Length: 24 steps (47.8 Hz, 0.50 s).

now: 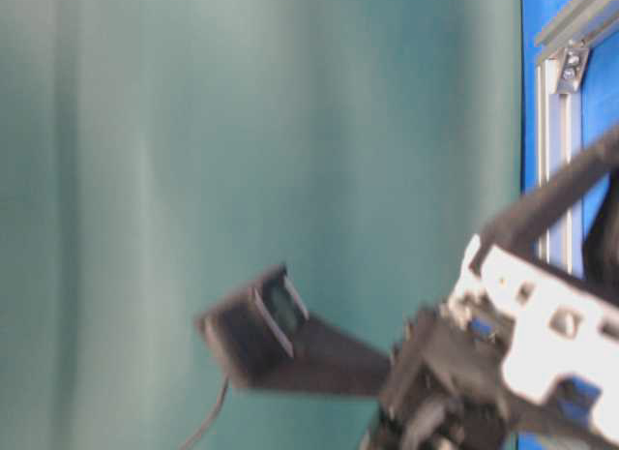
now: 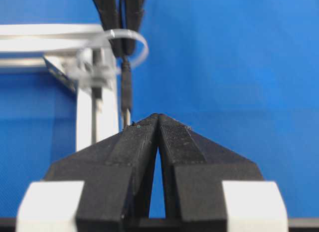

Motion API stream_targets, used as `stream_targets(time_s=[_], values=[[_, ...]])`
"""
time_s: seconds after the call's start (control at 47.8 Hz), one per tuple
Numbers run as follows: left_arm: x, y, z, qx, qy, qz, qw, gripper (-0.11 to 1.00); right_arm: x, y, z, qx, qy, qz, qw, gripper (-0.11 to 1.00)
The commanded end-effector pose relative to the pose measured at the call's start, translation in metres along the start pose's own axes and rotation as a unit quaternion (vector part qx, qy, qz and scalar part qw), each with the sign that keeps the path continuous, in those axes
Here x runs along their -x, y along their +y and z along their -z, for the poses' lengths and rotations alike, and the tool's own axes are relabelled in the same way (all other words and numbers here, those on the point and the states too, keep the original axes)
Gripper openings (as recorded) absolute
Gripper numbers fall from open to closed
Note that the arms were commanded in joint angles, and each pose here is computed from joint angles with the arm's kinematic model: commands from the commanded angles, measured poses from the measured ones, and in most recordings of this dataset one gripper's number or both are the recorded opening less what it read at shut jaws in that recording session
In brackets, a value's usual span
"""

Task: Insert the wire through the string loop located on the right side.
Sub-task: 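Move the left gripper toward the loop, opening around the plug tip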

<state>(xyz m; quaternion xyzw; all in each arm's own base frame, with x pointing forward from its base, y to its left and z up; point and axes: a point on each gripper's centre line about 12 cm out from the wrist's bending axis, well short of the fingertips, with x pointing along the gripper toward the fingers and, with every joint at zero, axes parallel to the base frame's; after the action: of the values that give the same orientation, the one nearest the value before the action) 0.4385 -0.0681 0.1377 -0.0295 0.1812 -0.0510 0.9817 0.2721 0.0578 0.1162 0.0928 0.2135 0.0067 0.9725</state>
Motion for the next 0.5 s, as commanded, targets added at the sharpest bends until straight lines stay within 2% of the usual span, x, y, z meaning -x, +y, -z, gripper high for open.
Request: stream_targets(time_s=[0.0,0.398,0.44,0.481], values=[[-0.009,-0.003,-0.020,-0.004,-0.012,0.004,0.9999,0.00,-0.001,0.001,-0.006,-0.002,-0.013,-0.001,0.9999,-0.03],[-0.027,-0.004,-0.030,-0.005,-0.007,0.005,0.9999,0.01,-0.001,0.001,-0.006,-0.002,-0.013,-0.001,0.9999,-0.03],[-0.028,-0.003,-0.030,-0.004,-0.008,0.003,1.0000,0.04,-0.001,0.001,-0.006,-0.002,-0.013,-0.001,0.9999,-0.03],[-0.028,-0.003,-0.031,-0.004,-0.008,0.003,1.0000,0.15,-0.001,0.001,-0.006,-0.002,-0.013,-0.001,0.9999,-0.03]])
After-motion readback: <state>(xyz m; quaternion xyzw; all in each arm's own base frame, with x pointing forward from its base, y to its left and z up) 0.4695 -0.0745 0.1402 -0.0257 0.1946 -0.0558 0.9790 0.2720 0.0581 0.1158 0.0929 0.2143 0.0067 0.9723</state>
